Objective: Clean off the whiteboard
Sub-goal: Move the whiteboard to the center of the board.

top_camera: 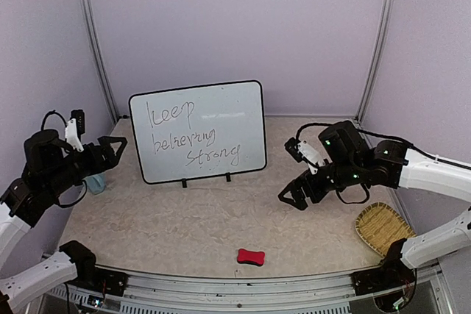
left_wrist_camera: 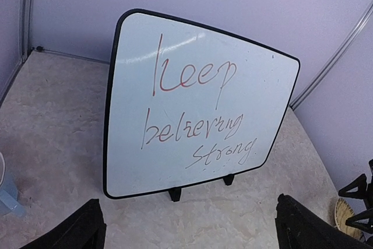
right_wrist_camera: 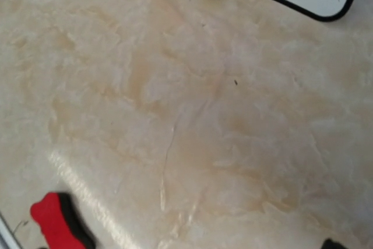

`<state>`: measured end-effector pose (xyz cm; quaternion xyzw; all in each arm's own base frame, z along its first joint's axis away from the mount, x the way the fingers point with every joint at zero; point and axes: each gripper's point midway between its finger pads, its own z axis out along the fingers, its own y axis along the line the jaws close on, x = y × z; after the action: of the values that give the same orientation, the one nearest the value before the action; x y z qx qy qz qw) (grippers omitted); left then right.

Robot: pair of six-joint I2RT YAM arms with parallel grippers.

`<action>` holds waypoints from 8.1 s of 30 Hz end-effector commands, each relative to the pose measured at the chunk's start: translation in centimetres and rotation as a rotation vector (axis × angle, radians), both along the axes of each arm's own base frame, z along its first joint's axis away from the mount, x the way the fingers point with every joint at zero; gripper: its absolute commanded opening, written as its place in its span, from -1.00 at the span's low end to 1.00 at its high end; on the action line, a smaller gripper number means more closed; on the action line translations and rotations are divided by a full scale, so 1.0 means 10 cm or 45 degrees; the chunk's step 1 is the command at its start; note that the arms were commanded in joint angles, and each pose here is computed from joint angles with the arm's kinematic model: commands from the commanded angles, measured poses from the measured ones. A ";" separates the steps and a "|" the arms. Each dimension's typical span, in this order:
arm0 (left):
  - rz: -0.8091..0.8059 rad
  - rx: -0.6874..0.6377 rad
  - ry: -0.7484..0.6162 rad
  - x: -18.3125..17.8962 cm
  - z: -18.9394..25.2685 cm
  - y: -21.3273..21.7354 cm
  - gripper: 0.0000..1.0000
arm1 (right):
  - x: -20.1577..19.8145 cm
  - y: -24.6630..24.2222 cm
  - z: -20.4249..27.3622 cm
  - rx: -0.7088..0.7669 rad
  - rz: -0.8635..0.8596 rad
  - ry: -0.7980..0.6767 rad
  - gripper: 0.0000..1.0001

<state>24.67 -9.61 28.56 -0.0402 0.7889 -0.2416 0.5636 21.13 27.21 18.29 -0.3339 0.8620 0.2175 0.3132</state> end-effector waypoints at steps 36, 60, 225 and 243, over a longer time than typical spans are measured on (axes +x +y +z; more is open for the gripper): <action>0.017 0.092 -0.110 -0.03 0.08 0.07 0.98 | 1.15 1.45 -0.61 -0.048 -0.529 -0.203 1.00; 0.050 0.092 -0.119 -0.02 0.09 0.13 0.98 | 1.48 1.74 -1.26 -0.133 -0.602 -0.179 0.67; 0.128 0.088 -0.143 -0.04 0.14 0.26 0.98 | 1.31 1.31 -1.25 -0.055 -0.054 -0.337 -1.00; 0.143 0.080 -0.162 -0.06 0.18 0.30 0.98 | 1.16 1.29 -1.32 -0.057 0.197 -0.358 -1.00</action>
<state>24.04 -7.00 30.17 -0.0485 0.7612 -0.1924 0.6175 32.68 40.41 4.20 -0.4076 0.8042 0.1725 0.3967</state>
